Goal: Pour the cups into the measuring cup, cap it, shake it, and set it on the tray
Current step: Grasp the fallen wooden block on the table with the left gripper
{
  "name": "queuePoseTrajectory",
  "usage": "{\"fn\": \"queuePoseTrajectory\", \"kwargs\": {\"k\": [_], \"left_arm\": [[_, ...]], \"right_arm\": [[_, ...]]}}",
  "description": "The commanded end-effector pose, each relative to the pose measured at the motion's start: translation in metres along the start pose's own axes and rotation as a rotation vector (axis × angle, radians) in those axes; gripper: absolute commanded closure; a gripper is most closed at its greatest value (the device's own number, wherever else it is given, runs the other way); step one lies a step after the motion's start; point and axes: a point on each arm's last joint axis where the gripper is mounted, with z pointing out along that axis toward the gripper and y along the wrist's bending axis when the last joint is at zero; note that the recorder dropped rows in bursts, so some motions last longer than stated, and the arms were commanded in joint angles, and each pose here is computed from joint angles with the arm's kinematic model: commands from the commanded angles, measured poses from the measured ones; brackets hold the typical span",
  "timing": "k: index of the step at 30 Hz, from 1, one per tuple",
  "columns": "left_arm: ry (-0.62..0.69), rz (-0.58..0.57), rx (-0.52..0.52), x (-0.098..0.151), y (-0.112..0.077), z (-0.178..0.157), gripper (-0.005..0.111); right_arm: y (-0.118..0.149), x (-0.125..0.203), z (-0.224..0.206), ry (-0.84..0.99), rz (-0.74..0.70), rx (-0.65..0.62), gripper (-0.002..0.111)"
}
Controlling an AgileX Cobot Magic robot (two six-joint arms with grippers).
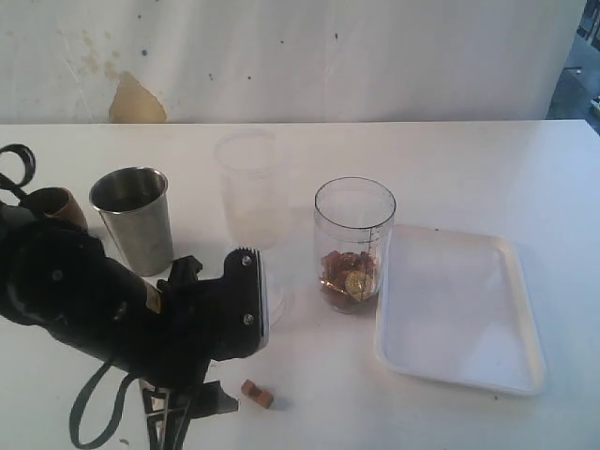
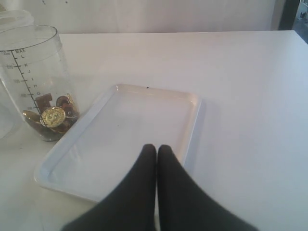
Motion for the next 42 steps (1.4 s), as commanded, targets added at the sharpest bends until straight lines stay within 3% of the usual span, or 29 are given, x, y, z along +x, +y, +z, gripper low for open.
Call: {"fn": "queuePoseTrajectory", "kwargs": {"k": [1,5,10,15,24,33,36,42], "left_arm": [[0.016,0.112,-0.005,0.002,0.004,0.013,0.060],[0.049,0.126,0.069,0.000,0.003,0.018,0.063],[-0.016,0.096,0.047,-0.015,0.014,0.022,0.063],[0.032,0.091,0.155,-0.019,0.016,0.040,0.063],[0.053,0.175,0.171,-0.017,0.018,0.054,0.063],[0.100,0.137,0.219,-0.014,0.021,0.073,0.063],[0.106,0.139,0.249,-0.017,0.023,0.072,0.069],[0.117,0.145,0.285,-0.023,0.025,0.067,0.098]], "right_arm": [[0.000,0.001,0.000,-0.001,0.005,0.002,0.108],[0.000,0.001,0.000,-0.001,0.005,0.002,0.108],[0.000,0.001,0.000,-0.001,0.005,0.002,0.108],[0.000,0.001,0.000,-0.001,0.005,0.002,0.108],[0.000,0.001,0.000,-0.001,0.005,0.002,0.108],[0.000,0.001,0.000,-0.001,0.005,0.002,0.108],[0.000,0.001,0.000,-0.001,0.005,0.002,0.108],[0.000,0.001,0.000,-0.001,0.005,0.002,0.108]]}}
